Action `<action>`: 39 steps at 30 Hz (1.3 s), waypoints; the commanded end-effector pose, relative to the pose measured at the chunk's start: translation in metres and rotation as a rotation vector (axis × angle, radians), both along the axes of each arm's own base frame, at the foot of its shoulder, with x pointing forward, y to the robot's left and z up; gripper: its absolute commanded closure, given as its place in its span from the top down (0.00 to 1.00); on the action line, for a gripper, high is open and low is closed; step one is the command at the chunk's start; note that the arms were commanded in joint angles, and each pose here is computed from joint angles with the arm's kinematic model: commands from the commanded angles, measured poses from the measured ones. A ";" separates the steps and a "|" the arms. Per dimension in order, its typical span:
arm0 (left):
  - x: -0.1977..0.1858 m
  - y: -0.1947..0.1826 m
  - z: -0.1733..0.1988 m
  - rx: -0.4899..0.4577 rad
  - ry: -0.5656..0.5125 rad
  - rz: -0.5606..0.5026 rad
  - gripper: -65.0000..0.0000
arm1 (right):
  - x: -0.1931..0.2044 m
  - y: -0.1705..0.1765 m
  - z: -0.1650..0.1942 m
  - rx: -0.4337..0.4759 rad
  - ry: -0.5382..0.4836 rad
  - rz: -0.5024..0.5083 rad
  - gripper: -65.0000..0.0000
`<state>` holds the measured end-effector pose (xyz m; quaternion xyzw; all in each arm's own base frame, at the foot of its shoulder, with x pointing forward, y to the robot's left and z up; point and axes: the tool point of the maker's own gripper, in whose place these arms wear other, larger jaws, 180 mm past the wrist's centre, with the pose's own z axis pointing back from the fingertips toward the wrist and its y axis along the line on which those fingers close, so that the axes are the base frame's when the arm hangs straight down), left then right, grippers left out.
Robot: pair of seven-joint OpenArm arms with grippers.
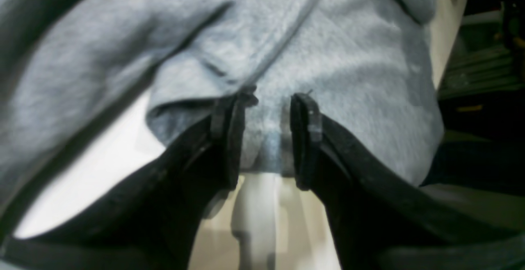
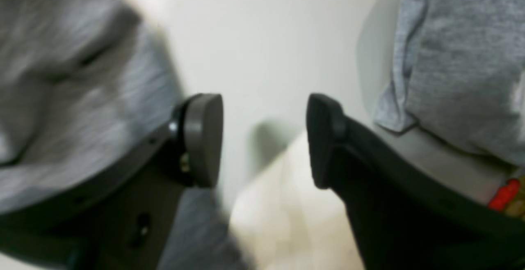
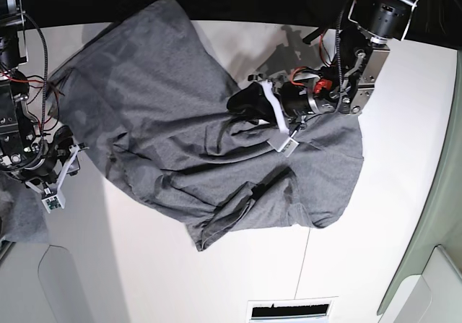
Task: Layout the t-shirt on the table in an organized manner, then fold the t-shirt properly
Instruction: 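Grasp the shirt with the left gripper and pull it toward the right gripper, then hold the shirt with the left gripper while the right gripper repositions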
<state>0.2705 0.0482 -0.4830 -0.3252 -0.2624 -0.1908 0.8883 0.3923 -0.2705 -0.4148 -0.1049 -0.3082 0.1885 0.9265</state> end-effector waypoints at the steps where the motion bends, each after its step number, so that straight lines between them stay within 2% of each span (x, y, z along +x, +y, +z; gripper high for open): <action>1: -0.020 0.049 -0.032 0.235 0.090 -0.022 0.35 | 0.015 -0.010 0.020 -0.010 -0.059 -0.025 0.48; 6: -0.016 0.099 -0.030 0.320 0.073 -0.002 0.35 | 0.003 0.008 0.013 0.109 0.018 -0.046 0.48; 12: -0.012 0.128 -0.025 0.367 0.056 0.011 0.35 | -0.034 0.070 0.015 0.246 0.080 0.123 0.48; 15: -0.008 0.128 -0.024 0.371 0.049 0.011 0.35 | -0.064 0.099 0.018 0.270 0.113 0.217 0.48; 17: -0.004 0.128 -0.021 0.371 0.041 0.013 0.35 | -0.085 0.106 0.013 0.265 0.149 0.240 0.48; 22: -0.002 0.129 -0.021 0.379 0.046 0.008 0.35 | -0.133 0.104 -0.003 0.266 0.219 0.246 0.48; 26: -0.002 0.129 -0.020 0.378 0.045 0.009 0.35 | -0.167 0.107 -0.011 0.336 0.275 0.235 0.48; 28: -0.002 0.129 -0.021 0.378 0.045 0.009 0.35 | -0.181 0.104 -0.016 0.340 0.298 0.224 0.48; 34: -0.002 0.129 -0.021 0.379 0.045 0.008 0.35 | -0.202 0.085 -0.022 0.346 0.318 0.157 0.48; 39: -0.001 0.129 -0.020 0.377 0.042 0.010 0.35 | -0.206 0.075 -0.017 0.394 0.306 0.113 0.48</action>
